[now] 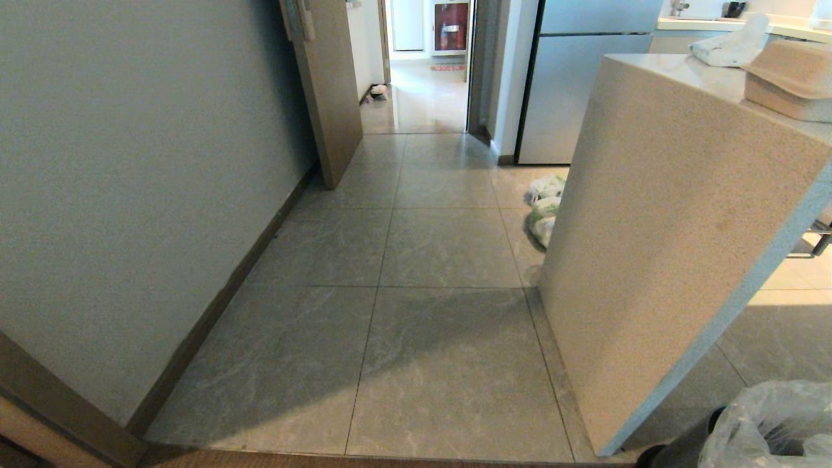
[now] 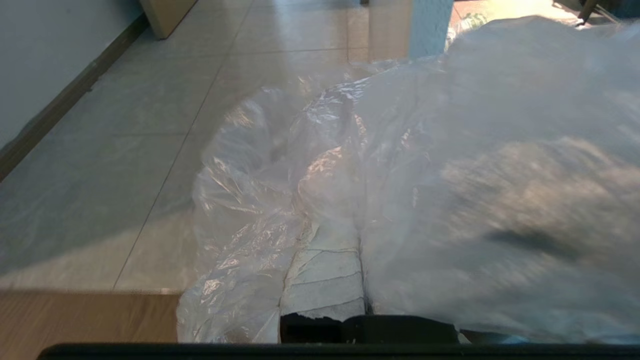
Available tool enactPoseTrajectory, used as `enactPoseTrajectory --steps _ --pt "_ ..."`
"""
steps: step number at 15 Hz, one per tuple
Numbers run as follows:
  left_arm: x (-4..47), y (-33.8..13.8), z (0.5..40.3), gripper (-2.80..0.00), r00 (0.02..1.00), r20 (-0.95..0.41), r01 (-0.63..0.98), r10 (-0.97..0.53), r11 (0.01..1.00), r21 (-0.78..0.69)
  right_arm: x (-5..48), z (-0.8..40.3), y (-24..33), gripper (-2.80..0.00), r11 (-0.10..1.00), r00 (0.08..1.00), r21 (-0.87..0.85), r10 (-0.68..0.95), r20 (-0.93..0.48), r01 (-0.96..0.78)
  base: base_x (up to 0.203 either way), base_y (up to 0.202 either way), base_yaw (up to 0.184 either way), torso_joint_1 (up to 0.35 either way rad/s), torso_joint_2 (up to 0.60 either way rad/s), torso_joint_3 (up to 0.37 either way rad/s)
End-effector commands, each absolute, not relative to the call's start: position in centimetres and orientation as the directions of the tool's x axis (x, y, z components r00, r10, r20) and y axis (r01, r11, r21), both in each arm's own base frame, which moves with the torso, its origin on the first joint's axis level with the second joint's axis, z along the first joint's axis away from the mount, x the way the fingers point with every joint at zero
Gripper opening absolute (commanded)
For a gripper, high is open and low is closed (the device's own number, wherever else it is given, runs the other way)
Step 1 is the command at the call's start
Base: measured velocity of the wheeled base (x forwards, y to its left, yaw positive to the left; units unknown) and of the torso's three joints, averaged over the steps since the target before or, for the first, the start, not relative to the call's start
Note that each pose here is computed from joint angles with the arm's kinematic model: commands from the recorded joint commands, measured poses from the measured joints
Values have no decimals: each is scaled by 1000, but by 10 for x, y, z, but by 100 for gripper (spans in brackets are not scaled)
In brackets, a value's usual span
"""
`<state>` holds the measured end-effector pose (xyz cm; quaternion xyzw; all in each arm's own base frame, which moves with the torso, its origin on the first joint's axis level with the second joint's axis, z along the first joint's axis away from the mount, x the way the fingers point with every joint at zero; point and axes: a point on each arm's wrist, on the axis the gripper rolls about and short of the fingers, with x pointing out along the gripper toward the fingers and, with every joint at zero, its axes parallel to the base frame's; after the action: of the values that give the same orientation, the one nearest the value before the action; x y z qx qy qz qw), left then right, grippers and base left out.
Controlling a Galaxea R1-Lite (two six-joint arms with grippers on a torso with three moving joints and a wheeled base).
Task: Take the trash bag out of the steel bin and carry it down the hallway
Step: Put the trash bag at the door
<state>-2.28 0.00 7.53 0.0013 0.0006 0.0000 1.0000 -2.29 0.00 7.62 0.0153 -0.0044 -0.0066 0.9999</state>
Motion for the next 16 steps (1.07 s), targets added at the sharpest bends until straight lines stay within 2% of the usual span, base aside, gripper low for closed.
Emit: enactPoseTrajectory --steps 1,13,16 --pt "-23 0 75 -280 1000 -2 0 0 1000 3 -23 75 0 -280 999 1000 31 -14 6 14 193 0 1 -1 2 2" --pt "-23 0 75 -280 1000 -2 0 0 1000 5 -23 75 0 -280 999 1000 31 -14 6 14 190 0 1 2 4 2" --pt "-23 0 76 -280 1000 -1 0 0 1000 7 -23 75 0 -280 999 1000 31 -14 6 13 42 0 1 1 2 1"
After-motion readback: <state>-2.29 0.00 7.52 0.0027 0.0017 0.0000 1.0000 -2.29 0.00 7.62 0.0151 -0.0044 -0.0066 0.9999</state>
